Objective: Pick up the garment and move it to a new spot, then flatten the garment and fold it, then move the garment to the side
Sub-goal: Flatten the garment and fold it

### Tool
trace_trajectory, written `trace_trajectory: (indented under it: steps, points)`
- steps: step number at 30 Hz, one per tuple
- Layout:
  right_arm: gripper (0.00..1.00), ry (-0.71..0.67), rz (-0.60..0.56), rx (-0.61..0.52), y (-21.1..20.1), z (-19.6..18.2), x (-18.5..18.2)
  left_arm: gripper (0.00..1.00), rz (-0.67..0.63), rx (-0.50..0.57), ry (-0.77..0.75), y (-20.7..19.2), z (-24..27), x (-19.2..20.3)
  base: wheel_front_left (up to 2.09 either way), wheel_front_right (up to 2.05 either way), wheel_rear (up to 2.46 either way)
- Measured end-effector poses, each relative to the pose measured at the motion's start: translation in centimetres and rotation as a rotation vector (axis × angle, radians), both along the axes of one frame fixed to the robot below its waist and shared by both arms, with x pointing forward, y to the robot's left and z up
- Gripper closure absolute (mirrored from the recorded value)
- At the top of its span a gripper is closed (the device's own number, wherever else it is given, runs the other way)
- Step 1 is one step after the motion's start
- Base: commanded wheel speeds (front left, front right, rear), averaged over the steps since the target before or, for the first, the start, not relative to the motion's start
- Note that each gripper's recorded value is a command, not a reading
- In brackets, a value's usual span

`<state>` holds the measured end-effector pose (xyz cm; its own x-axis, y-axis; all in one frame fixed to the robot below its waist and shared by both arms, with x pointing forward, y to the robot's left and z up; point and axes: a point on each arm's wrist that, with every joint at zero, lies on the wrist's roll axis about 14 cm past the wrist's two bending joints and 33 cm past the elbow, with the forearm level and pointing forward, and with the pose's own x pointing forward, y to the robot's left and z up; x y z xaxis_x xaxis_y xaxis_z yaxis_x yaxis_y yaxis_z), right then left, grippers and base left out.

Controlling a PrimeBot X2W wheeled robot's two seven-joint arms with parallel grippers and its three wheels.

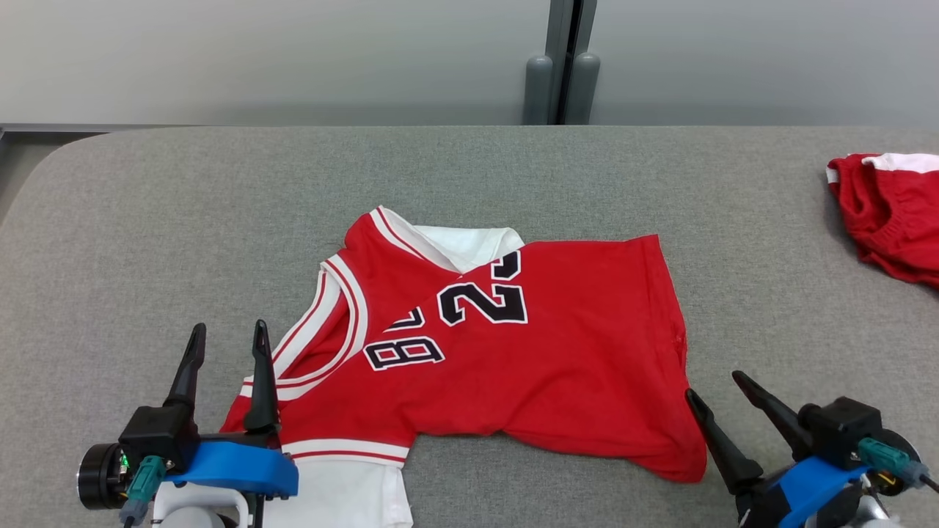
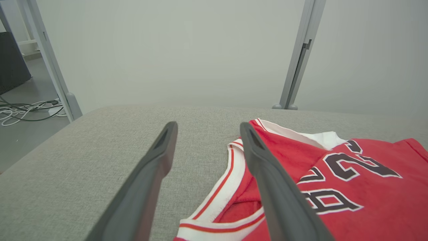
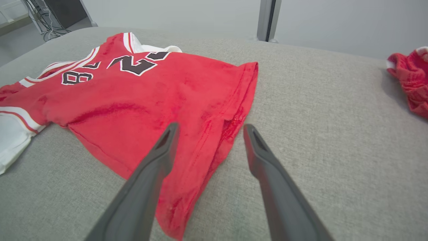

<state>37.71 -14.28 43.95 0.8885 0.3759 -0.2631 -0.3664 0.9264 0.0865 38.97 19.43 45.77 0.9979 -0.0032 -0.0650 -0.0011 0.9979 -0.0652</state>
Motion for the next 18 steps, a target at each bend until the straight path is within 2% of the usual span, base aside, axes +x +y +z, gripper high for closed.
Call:
trace_trajectory:
  steps: [9, 13, 14, 15, 16, 17, 18]
  points:
    - [0.00, 0.052, 0.033, -0.026, 1.6, -1.7, 3.3, 0.00, 0.000, 0.001, 0.003, 0.1, -0.2, 0.6, 0.00, 0.00, 0.00]
    - [0.00, 0.125, 0.040, -0.023, 2.3, -3.5, 3.9, 0.00, 0.013, -0.001, 0.007, 0.5, -0.2, 0.4, 0.00, 0.00, 0.00]
    - [0.07, 0.135, 0.040, -0.027, 2.3, -3.9, 4.1, 0.00, 0.018, -0.001, 0.004, 0.7, -0.1, 0.5, 0.00, 0.00, 0.00]
    - [0.19, 0.145, 0.039, -0.028, 2.3, -4.2, 4.2, 0.00, 0.023, 0.000, 0.001, 0.9, 0.0, 0.4, 0.00, 0.00, 0.00]
    - [0.53, 0.152, 0.039, -0.024, 2.4, -4.4, 4.2, 0.00, 0.028, 0.000, 0.002, 1.0, 0.0, 0.4, 0.00, 0.00, 0.00]
    - [0.91, 0.158, 0.038, -0.016, 2.5, -4.6, 4.2, 0.00, 0.033, 0.001, 0.003, 1.1, 0.0, 0.3, 0.00, 0.00, 0.00]
    - [1.00, 0.169, 0.039, -0.015, 2.6, -4.9, 4.1, 0.00, 0.035, 0.001, 0.003, 1.2, 0.0, 0.3, 0.00, 0.00, 0.00]
